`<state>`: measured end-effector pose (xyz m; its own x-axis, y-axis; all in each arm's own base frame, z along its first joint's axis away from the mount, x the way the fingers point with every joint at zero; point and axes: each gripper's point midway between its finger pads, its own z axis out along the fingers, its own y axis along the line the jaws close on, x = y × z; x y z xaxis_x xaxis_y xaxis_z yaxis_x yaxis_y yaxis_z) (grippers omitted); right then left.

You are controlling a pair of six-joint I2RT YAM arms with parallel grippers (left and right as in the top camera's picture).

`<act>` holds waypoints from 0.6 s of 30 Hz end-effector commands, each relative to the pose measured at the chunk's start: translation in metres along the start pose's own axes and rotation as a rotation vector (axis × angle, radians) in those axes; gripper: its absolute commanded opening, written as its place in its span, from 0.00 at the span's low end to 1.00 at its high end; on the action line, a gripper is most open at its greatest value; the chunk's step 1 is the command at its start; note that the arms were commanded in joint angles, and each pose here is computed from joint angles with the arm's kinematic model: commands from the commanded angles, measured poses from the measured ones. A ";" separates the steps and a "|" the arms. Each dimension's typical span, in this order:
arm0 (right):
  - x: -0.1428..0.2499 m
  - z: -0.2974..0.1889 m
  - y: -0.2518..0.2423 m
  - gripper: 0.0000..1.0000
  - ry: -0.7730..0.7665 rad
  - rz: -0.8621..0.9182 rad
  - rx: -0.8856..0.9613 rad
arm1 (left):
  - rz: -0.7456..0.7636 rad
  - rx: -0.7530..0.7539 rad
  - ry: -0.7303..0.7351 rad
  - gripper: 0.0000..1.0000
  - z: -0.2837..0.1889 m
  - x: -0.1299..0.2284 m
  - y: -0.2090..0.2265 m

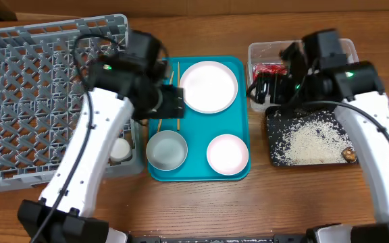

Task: Sort waste into correct bins and load items into the dishwasher
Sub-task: 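Reach the left gripper to the small pink bowl and grasp its rim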

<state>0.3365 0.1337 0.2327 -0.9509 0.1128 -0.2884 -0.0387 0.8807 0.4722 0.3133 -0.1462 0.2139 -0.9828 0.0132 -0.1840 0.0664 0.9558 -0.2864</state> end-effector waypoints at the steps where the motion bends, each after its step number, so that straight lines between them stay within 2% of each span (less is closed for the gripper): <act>1: -0.010 -0.024 0.004 1.00 -0.083 0.031 0.025 | 0.004 0.053 0.049 0.77 0.014 0.010 -0.018; 13: -0.004 -0.021 0.000 1.00 -0.060 0.050 0.039 | -0.001 0.065 0.081 0.72 0.042 0.024 -0.045; 18: -0.009 -0.024 -0.014 1.00 -0.088 0.118 0.097 | 0.026 0.009 -0.003 0.69 0.072 0.018 -0.053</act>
<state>0.3338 0.1210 0.2439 -0.9349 0.2015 -0.2921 0.0542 0.8945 0.4437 0.3026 -0.2143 0.1769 -0.9809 0.0617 -0.1847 0.1231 0.9314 -0.3425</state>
